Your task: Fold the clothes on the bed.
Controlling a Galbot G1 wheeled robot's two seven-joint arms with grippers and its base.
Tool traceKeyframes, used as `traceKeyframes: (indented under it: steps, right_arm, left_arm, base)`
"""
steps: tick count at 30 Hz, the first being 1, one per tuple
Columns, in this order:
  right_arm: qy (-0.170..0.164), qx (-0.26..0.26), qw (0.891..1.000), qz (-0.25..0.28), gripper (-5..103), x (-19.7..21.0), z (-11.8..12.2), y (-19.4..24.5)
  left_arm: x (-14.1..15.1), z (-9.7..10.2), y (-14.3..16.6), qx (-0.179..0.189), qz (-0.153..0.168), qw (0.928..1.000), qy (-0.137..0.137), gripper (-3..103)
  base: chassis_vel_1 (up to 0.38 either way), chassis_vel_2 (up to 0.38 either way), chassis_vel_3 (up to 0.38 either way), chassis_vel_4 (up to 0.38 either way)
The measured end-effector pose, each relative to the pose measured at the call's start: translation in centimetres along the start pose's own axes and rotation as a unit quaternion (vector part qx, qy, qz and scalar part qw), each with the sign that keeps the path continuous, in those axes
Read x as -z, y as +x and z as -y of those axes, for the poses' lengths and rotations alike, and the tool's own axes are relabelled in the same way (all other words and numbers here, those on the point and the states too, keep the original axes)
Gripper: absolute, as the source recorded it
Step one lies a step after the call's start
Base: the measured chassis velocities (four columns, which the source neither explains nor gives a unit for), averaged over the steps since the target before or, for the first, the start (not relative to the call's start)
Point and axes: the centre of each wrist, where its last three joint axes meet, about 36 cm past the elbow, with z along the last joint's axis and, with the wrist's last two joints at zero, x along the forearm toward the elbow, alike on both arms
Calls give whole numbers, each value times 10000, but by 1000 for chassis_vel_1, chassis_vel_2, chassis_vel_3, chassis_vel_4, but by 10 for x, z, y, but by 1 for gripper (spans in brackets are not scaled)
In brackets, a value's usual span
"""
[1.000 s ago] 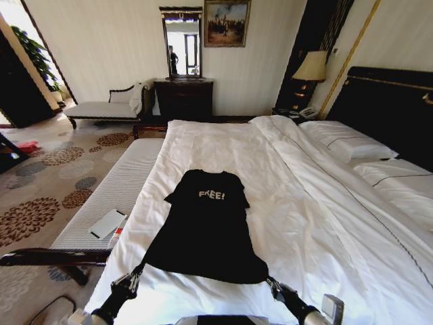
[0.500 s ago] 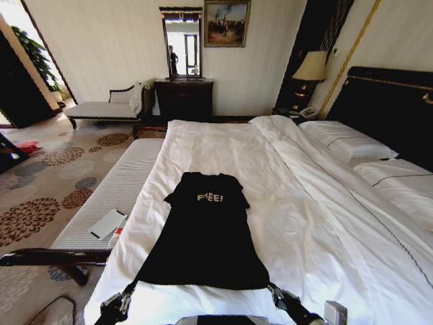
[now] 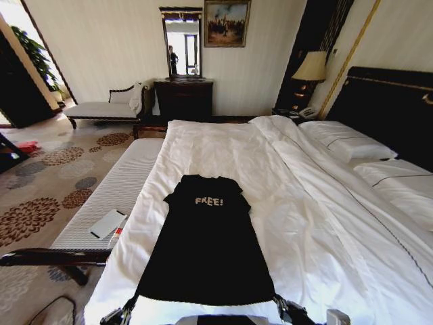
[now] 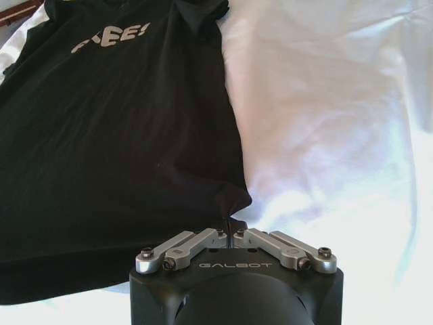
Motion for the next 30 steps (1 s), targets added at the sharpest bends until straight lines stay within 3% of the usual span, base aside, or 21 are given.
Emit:
traceKeyframes:
  steps: [2, 4, 6, 7, 8, 10, 13, 14, 16, 18, 22, 23, 24, 25, 28, 30]
  right_arm:
    - [-30, 9, 10000, 14, -3, 0, -1, 0]
    - [-38, 8, 10000, 25, 1, -1, -1, 0]
    - [-34, 7, 10000, 58, 12, -1, -3, 1]
    - [-32, 14, 10000, 67, 12, -1, -4, 2]
    - [-19, 29, 9999, 100, 17, 1, -5, 3]
    - [-11, 28, 9999, 124, 22, 2, -5, 3]
    - [56, -58, 9996, 262, 38, 6, -2, 5]
    - [56, -58, 9996, 262, 38, 6, -2, 5]
    - [34, -60, 9991, 413, 44, 14, 4, 5]
    - [33, -45, 9986, 520, 50, 22, 7, 3]
    - [79, 200, 9930, 1162, 71, 73, 17, -7]
    - [79, 200, 9930, 1162, 71, 73, 17, -7]
    - [74, 299, 9908, 1319, 71, 87, 20, -11]
    - [81, 367, 9889, 1435, 77, 99, 23, -15]
    - [148, 651, 9822, 1754, 93, 133, 35, -33]
    - [168, 738, 9803, 1825, 93, 143, 40, -41]
  left_arm:
    - [-1, -1, 0, 58, -23, 10000, 1, 0]
    - [-2, -1, 0, 124, -37, 9999, 27, -2]
    - [-4, -3, -1, 254, -46, 9996, 62, 7]
    - [-4, -4, -1, 276, -44, 9996, 57, 7]
    - [-5, -5, 0, 307, -51, 9995, 26, 18]
    - [-6, -6, 0, 309, -53, 9995, -2, 18]
    - [-10, -5, 0, 312, -42, 9994, -132, 34]
    - [-10, -5, 0, 312, -42, 9994, -132, 34]
    - [-11, -6, -1, 369, 62, 9990, -262, 45]
    - [-9, -6, -3, 413, 121, 9987, -269, 45]
    - [22, -6, -25, 691, 677, 9953, -41, 67]
    - [22, -6, -25, 691, 677, 9953, -41, 67]
    - [31, -8, -33, 797, 842, 9933, 10, 72]
    - [39, -10, -41, 887, 1005, 9910, 55, 72]
    - [62, -14, -66, 1050, 1438, 9840, 109, 89]
    - [69, -15, -74, 1060, 1559, 9820, 123, 93]
  base:
    - [0, 0, 0, 0]
    - [0, 0, 0, 0]
    - [0, 0, 0, 0]
    - [0, 0, 0, 0]
    - [0, 0, 0, 0]
    - [0, 0, 0, 0]
    - [0, 0, 0, 0]
    - [0, 0, 0, 0]
    - [0, 0, 0, 0]
    - [0, 0, 0, 0]
    - [0, 0, 0, 0]
    - [0, 0, 0, 0]
    - [0, 0, 0, 0]
    - [0, 0, 0, 0]
    - [0, 0, 0, 0]
    - [0, 0, 0, 0]
